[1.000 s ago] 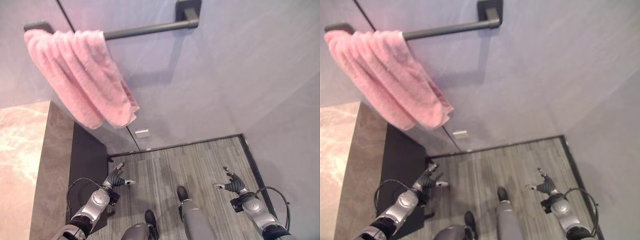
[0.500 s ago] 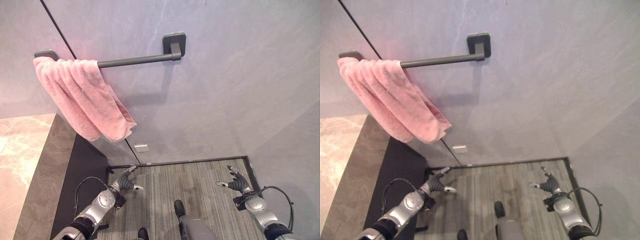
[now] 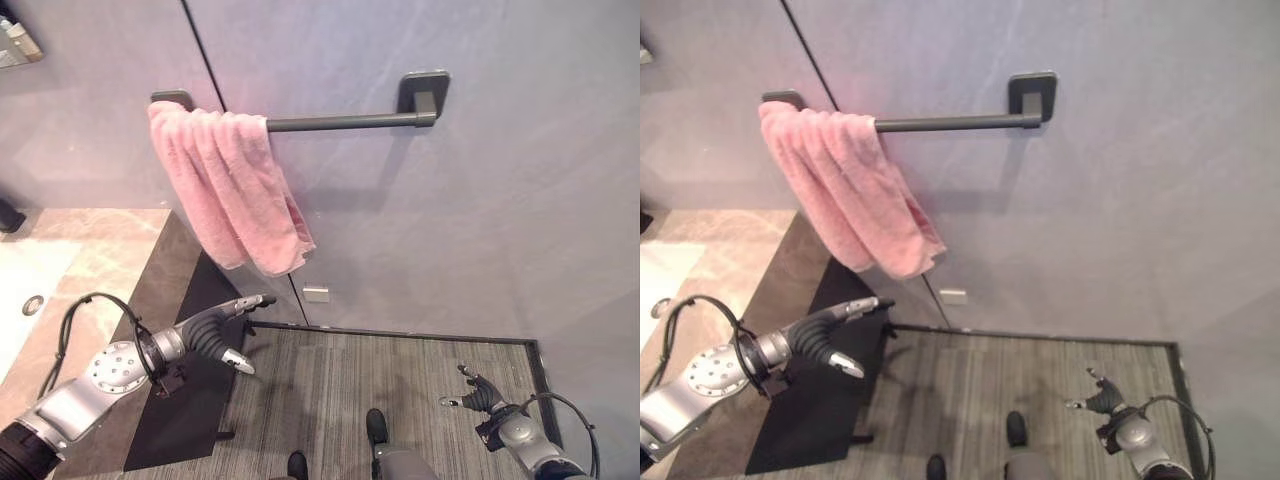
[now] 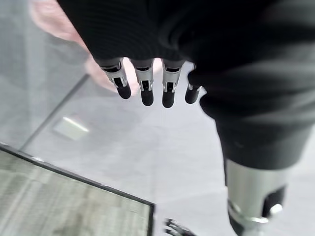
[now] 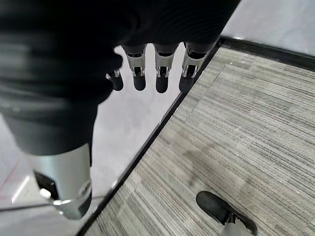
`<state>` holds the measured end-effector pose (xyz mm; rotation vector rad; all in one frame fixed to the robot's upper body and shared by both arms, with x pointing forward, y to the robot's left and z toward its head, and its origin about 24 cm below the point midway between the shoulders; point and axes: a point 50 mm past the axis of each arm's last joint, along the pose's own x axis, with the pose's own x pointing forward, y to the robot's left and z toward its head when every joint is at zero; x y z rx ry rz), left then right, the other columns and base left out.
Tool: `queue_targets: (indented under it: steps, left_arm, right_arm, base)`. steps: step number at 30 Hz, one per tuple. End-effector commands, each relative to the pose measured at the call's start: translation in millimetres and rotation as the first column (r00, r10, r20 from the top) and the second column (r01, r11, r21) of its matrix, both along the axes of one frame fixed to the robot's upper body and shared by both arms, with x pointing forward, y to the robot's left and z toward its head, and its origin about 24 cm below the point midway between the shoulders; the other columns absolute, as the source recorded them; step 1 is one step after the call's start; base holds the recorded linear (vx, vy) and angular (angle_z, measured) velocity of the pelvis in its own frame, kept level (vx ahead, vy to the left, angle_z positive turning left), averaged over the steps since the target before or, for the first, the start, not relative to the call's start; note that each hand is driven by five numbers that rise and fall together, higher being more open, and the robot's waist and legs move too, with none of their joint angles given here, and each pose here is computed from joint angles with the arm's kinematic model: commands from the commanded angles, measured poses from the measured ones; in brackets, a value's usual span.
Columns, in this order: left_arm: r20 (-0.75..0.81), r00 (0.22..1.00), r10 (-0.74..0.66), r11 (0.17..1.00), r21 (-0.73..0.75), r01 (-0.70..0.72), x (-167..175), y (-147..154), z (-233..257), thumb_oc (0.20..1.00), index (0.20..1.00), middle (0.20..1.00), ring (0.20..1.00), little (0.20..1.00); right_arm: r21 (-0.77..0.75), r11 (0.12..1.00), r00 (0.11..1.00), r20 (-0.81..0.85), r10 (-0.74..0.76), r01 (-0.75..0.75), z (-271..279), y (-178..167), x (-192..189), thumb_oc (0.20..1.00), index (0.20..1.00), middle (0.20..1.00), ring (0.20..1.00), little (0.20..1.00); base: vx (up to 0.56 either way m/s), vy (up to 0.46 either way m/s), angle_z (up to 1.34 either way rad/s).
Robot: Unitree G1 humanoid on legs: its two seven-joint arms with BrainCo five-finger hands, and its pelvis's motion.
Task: Put brush and paste in cup on sink, flatten towel.
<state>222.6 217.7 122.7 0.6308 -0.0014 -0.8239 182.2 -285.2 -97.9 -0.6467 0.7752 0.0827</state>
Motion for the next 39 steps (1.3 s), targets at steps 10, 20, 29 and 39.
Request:
queue_targets:
  steps: [10, 20, 29, 39]
  left_arm:
    - [0.316, 0.882, 0.349, 0.933, -0.025, -0.36, 4.4, 75.2, 58.1, 1.0, 1.0, 1.0, 1.0, 1.0]
    - [0.441, 0.684, 0.582, 0.741, 0.061, -0.669, 8.2, 134.3, 43.4, 1.0, 1.0, 1.0, 1.0, 1.0]
    - [0.419, 0.484, 0.768, 0.598, -0.201, -0.776, 36.7, 151.5, 43.8, 1.0, 1.0, 1.0, 1.0, 1.0]
    - [0.392, 0.328, 0.859, 0.491, -0.455, -0.743, 65.9, 152.2, 76.2, 1.0, 1.0, 1.0, 1.0, 1.0]
  right_arm:
    - [0.01, 0.999, 0.999, -0.025, 0.044, -0.044, -7.8, 6.7, -14.0, 1.0, 1.0, 1.0, 1.0, 1.0]
    - [0.005, 1.0, 1.0, 0.01, -0.024, 0.024, -1.1, -4.3, -13.5, 1.0, 1.0, 1.0, 1.0, 1.0]
    - [-0.017, 1.0, 0.999, -0.042, -0.027, 0.026, -4.4, -9.9, -23.5, 1.0, 1.0, 1.0, 1.0, 1.0]
    - [-0.021, 0.999, 0.998, -0.055, 0.032, -0.033, -6.6, -0.8, -20.6, 1.0, 1.0, 1.0, 1.0, 1.0]
  base:
    - [0.02, 0.017, 0.15]
    - [0.0, 0.011, -0.01]
    - [0.01, 0.034, -0.2]
    - [0.01, 0.009, -0.07]
